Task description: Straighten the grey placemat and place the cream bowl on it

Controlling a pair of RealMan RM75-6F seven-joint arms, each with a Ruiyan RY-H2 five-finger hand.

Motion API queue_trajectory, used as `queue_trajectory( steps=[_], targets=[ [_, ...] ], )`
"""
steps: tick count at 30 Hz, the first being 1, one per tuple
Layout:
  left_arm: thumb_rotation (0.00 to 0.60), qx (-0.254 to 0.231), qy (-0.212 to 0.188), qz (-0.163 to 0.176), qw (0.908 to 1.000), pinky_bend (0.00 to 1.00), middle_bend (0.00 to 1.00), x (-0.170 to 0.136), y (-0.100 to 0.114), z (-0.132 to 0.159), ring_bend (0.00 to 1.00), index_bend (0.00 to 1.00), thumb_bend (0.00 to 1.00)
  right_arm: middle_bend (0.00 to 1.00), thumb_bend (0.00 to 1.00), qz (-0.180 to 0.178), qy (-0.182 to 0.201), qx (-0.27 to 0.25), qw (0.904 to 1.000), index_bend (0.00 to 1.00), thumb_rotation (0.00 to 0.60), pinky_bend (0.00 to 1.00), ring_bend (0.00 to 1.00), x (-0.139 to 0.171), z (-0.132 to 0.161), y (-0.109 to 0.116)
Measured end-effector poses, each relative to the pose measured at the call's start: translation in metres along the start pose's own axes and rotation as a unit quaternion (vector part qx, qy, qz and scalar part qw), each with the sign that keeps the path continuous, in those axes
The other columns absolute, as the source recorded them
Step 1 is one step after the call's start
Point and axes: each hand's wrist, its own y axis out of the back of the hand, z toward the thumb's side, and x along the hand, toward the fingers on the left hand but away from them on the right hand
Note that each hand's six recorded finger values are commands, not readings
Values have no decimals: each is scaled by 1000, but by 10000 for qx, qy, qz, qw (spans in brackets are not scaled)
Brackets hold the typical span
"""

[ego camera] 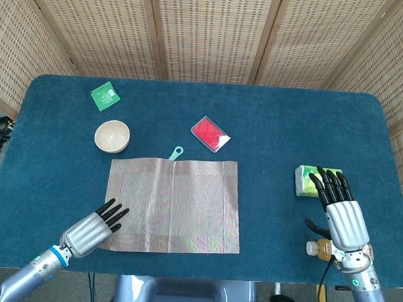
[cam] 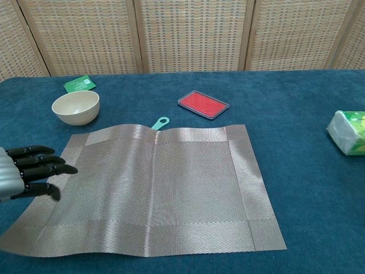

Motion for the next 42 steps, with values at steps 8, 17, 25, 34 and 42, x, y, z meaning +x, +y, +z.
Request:
queue_trajectory(
  steps=[8,17,25,34,42],
  targets=[
    [600,-796,542,495,9941,0,0,-9,35,-41,0,0,0,0,0,2,-5,-8,10000,36,600,0,0,0,0,1],
    [600,-1592,1688,1152,9659,0,0,37,54,-126,0,0,0,0,0,7,12,2,10000,36,600,0,0,0,1,0],
    [600,-1860,2284,773,9525,0,0,88,19,-176,0,78,4,0,0,60,-31,17,10000,36,600,0,0,-2,-2,-3],
    [600,-2181,2387,598,9444,0,0,137,-6,-182,0,226,94,0,0,97,-83,37,9999,36,600,0,0,-4,-5,-6],
    [600,-2229,2394,405,9441,0,0,165,-10,-180,0,404,335,0,0,115,-137,19,9998,36,600,0,0,-5,-8,-6]
  ],
)
